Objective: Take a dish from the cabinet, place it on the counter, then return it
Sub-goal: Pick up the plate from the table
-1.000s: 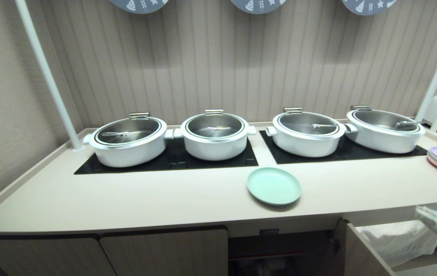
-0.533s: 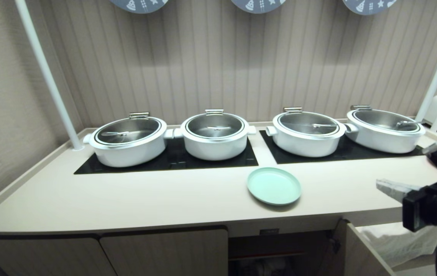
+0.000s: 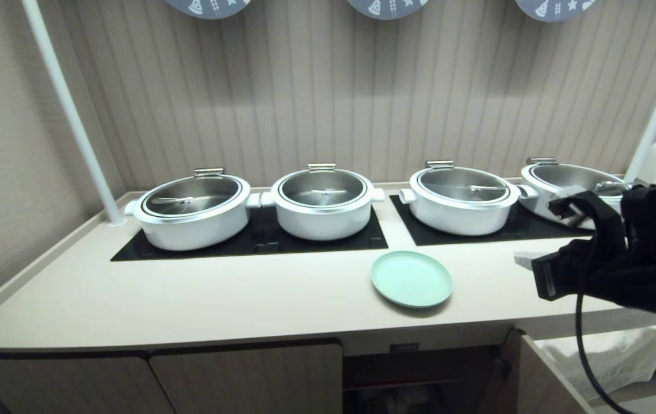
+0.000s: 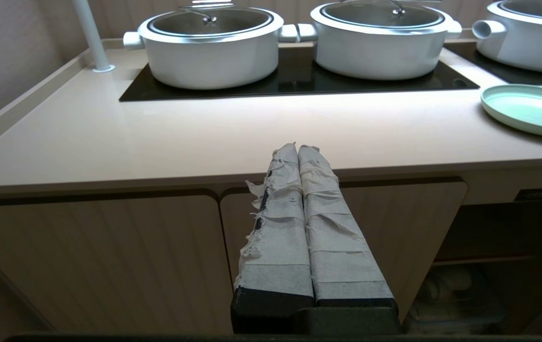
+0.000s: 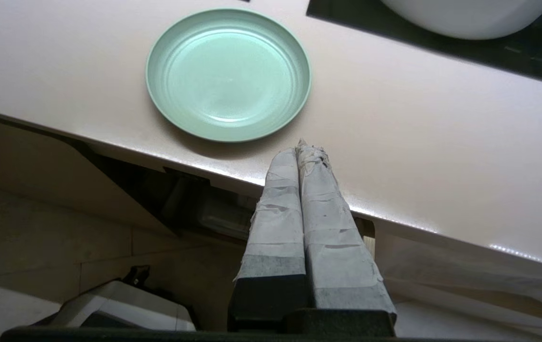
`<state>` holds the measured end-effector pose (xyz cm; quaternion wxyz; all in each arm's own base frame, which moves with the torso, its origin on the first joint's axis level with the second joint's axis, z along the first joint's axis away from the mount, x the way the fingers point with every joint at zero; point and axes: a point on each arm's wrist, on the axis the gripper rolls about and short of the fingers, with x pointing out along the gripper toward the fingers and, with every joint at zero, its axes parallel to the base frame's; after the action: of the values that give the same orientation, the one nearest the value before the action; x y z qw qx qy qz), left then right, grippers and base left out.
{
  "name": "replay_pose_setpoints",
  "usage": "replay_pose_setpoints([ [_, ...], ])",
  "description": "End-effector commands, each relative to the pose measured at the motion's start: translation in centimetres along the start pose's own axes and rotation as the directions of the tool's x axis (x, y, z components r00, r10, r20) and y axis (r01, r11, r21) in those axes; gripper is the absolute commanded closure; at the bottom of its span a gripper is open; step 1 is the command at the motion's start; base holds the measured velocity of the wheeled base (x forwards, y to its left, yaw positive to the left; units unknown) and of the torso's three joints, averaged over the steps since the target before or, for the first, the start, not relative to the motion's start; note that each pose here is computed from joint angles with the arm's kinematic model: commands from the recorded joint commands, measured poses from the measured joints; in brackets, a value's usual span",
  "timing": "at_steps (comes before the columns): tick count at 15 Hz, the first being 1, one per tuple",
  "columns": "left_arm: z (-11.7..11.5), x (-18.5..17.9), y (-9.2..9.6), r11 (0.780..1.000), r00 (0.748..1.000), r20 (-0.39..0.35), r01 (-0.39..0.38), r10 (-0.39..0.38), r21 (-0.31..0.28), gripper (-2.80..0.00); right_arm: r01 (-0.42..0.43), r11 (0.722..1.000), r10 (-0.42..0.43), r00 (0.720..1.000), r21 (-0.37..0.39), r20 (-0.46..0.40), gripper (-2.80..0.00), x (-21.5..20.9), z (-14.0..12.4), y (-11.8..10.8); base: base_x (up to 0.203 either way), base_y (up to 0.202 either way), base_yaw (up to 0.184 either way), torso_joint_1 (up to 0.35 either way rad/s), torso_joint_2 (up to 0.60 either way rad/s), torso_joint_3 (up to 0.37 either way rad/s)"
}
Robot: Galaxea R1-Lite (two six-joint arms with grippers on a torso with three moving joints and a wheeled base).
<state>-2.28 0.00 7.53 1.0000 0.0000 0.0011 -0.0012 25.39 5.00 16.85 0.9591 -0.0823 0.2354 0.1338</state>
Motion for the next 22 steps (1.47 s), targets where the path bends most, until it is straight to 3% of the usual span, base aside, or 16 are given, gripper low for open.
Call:
replay_pose_setpoints([
  [1,0.0,0.0,0.0,1.0,1.0,0.001,-0.001,0.001,0.0,0.0,-0.009,1.0,0.01,0.998,0.002,-0.062,0.0,2.1,0.0,-0.1,0.0,0.0,0.0,0.0,0.0,0.0],
  [8,0.0,0.0,0.0,1.0,1.0,0.001,0.0,0.0,0.0,0.0,0.061,0.998,-0.062,0.98,-0.012,-0.189,0.0,5.8,2.2,-0.5,0.0,0.0,0.0,0.0,0.0,0.0],
  [15,0.0,0.0,0.0,1.0,1.0,0.001,0.0,0.0,0.0,0.0,0.062,0.998,-0.061,0.976,-0.001,-0.208,0.0,13.1,3.6,-1.1,0.0,0.0,0.0,0.0,0.0,0.0],
  [18,0.0,0.0,0.0,1.0,1.0,0.001,0.0,0.0,0.0,0.0,0.073,0.994,-0.05,0.962,0.077,-0.269,0.0,15.1,4.2,-1.4,0.0,0.0,0.0,0.0,0.0,0.0],
  [22,0.0,0.0,0.0,1.0,1.0,0.001,-0.001,0.001,0.0,0.0,0.092,0.985,-0.03,0.925,0.147,-0.379,0.0,17.0,2.8,-2.0,0.0,0.0,0.0,0.0,0.0,0.0],
])
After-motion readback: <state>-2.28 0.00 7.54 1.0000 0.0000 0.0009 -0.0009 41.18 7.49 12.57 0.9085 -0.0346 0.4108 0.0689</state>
